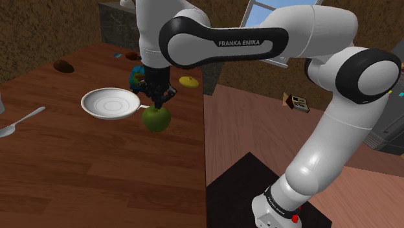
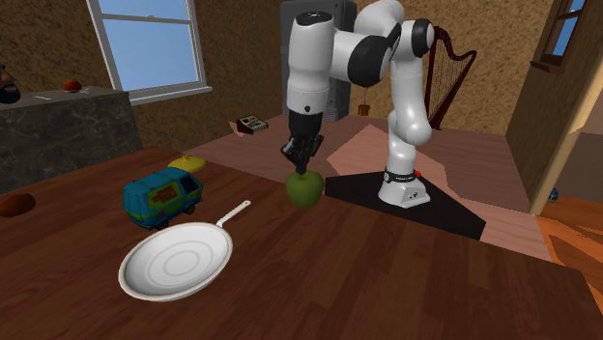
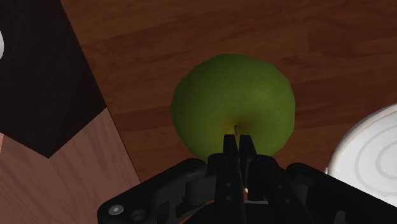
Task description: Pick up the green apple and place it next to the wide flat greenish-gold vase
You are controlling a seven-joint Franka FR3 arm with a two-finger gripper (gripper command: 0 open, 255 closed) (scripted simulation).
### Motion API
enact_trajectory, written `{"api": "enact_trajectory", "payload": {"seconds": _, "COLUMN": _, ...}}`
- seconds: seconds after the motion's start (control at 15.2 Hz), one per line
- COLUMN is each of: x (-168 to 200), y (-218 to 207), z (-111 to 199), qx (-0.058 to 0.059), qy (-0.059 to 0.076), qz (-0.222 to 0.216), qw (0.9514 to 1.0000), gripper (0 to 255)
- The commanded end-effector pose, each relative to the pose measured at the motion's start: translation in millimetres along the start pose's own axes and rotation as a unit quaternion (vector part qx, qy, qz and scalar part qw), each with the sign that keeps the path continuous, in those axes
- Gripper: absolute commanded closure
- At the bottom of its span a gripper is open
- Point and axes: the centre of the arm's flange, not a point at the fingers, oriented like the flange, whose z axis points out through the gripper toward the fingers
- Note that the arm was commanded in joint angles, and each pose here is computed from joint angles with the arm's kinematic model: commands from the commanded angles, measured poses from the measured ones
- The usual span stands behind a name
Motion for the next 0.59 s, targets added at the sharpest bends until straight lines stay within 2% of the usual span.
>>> {"api": "enact_trajectory", "payload": {"seconds": 0.0, "x": 1.0, "y": 1.7, "z": -11.4, "qx": 0.000, "qy": 0.000, "qz": 0.000, "qw": 1.0000, "gripper": 255}}
{"api": "enact_trajectory", "payload": {"seconds": 0.53, "x": 7.8, "y": 4.4, "z": -53.0, "qx": 0.000, "qy": 0.000, "qz": 0.000, "qw": 1.0000, "gripper": 255}}
